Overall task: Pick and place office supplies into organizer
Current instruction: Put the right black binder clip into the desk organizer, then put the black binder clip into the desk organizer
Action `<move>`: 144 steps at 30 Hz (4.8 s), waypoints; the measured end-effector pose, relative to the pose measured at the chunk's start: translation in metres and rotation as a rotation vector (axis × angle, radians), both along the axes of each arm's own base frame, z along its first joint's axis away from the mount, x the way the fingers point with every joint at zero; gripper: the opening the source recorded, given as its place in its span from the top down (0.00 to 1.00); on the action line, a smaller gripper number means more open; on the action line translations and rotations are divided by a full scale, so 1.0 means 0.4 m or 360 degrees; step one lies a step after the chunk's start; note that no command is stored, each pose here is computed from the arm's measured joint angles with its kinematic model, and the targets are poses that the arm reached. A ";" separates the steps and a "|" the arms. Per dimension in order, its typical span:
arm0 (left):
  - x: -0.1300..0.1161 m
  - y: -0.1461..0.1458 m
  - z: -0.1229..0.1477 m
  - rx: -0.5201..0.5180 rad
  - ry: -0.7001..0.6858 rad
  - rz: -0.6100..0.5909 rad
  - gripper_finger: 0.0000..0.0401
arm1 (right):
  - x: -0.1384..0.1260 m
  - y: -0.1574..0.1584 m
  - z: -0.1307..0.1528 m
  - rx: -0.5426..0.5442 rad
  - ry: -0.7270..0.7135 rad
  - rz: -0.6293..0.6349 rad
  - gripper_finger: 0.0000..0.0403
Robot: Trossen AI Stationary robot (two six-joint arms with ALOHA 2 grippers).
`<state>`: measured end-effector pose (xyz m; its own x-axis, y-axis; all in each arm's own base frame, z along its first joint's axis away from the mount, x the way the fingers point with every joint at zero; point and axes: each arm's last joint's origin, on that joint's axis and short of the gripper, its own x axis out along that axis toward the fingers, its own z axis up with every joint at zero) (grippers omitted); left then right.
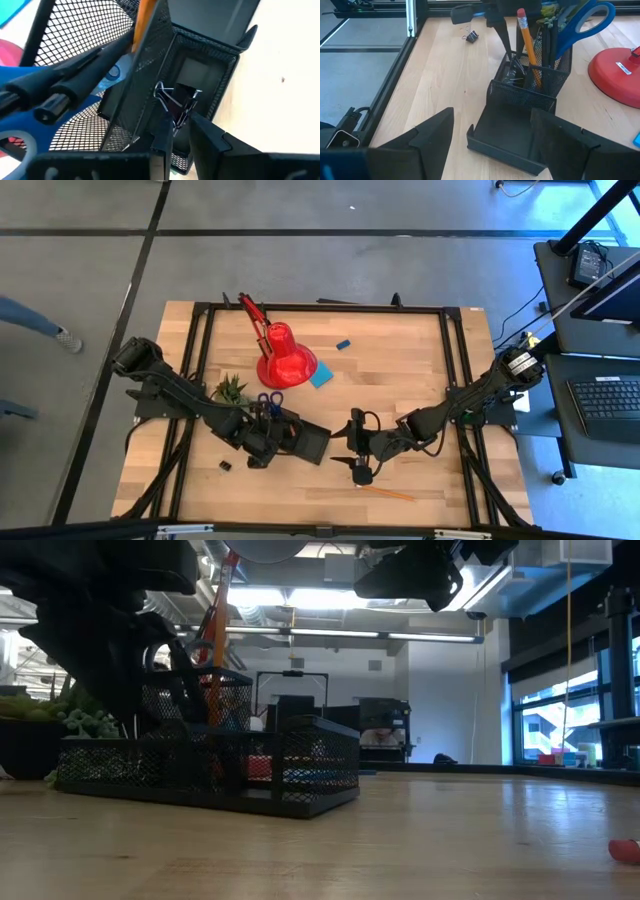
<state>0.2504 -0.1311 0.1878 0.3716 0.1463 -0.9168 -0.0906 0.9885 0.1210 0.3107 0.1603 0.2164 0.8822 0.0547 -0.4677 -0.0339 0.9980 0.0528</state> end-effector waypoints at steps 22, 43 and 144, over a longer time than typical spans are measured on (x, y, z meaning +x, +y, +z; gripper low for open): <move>-0.020 -0.035 0.080 -0.0366 0.0348 0.0026 0.78 | -0.004 -0.002 -0.007 -0.0024 0.0051 -0.0001 0.34; -0.193 -0.233 0.108 -0.0246 0.0158 0.0026 0.83 | -0.007 -0.004 -0.012 -0.0041 0.0086 -0.0004 0.34; -0.328 -0.422 -0.111 0.0696 0.0159 0.0060 0.69 | 0.040 -0.116 -0.011 -0.0010 0.0061 -0.0342 0.34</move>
